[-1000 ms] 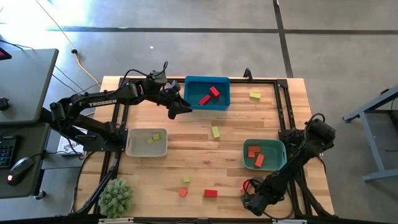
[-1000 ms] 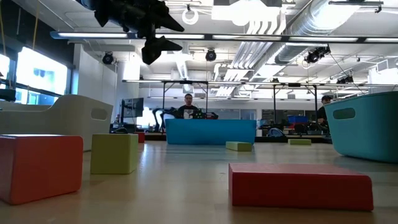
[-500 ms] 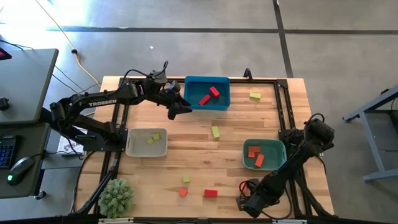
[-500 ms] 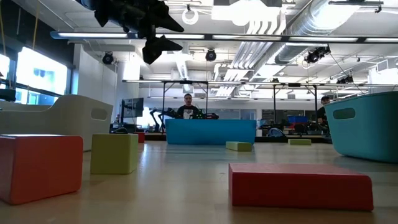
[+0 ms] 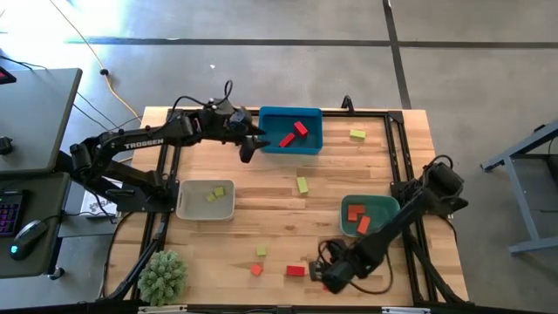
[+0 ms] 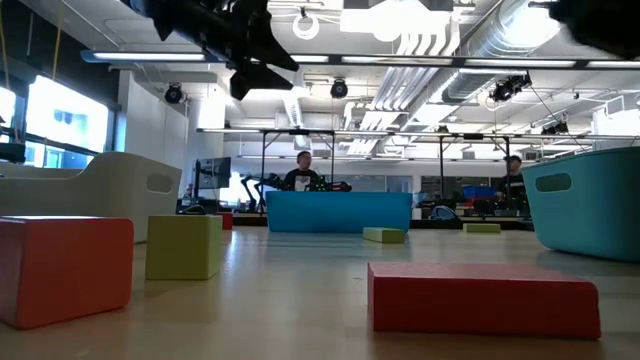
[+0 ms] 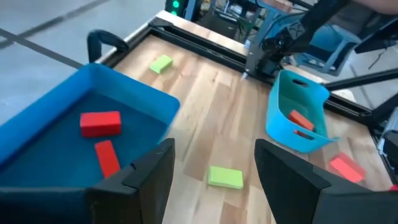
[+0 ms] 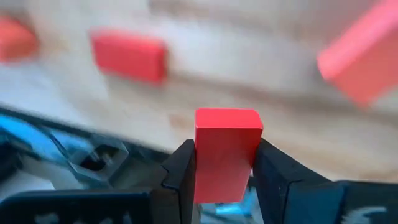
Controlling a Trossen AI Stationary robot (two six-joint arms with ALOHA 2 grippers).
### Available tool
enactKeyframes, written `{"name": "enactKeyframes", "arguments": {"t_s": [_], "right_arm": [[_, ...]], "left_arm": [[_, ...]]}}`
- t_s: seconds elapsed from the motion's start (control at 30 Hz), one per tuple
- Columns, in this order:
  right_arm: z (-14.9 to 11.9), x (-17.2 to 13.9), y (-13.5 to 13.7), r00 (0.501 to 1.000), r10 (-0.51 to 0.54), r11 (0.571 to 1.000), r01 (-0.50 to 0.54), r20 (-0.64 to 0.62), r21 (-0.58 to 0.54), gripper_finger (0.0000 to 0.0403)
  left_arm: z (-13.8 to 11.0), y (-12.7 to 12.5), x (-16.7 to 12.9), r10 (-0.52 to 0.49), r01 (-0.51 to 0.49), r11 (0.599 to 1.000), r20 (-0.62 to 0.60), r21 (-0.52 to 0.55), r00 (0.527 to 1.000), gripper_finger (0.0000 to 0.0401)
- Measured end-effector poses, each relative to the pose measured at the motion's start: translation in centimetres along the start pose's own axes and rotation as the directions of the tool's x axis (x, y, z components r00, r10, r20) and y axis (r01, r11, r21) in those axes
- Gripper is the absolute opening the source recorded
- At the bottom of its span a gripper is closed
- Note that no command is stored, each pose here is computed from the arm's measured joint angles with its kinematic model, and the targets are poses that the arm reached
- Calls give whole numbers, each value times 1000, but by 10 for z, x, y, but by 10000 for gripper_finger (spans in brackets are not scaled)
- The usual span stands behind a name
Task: Sort & place blocks by color
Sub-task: Put the bottom right red block into the blue bin
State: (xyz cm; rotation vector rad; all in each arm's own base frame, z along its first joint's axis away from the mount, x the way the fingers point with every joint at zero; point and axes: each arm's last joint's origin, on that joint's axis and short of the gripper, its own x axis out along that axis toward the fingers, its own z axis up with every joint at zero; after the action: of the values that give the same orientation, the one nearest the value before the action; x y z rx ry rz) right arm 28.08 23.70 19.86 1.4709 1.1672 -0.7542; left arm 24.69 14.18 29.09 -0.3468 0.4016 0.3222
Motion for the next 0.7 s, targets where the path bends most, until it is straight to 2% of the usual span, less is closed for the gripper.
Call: {"name": "enactKeyframes", "arguments": {"t_s": [0.17, 0.43, 0.57, 0.7], "right_arm": [[31, -6, 25, 998, 36, 999, -35, 55, -27, 103], [93, -22, 66, 987, 109, 982, -89, 116, -168, 103], [130, -35, 85, 976, 152, 960, -109, 155, -258, 103], [165, -53, 101, 964, 200, 919, -122, 176, -374, 103]], "left_arm": [[2, 7, -2, 24, -24, 999, 13, 33, 1000, 211], [-2, 23, -6, 76, -76, 997, -34, 1, 997, 211], [-4, 26, -10, 90, -91, 996, -64, -10, 994, 211], [-7, 25, -13, 93, -91, 995, -93, 28, 991, 211]]}}
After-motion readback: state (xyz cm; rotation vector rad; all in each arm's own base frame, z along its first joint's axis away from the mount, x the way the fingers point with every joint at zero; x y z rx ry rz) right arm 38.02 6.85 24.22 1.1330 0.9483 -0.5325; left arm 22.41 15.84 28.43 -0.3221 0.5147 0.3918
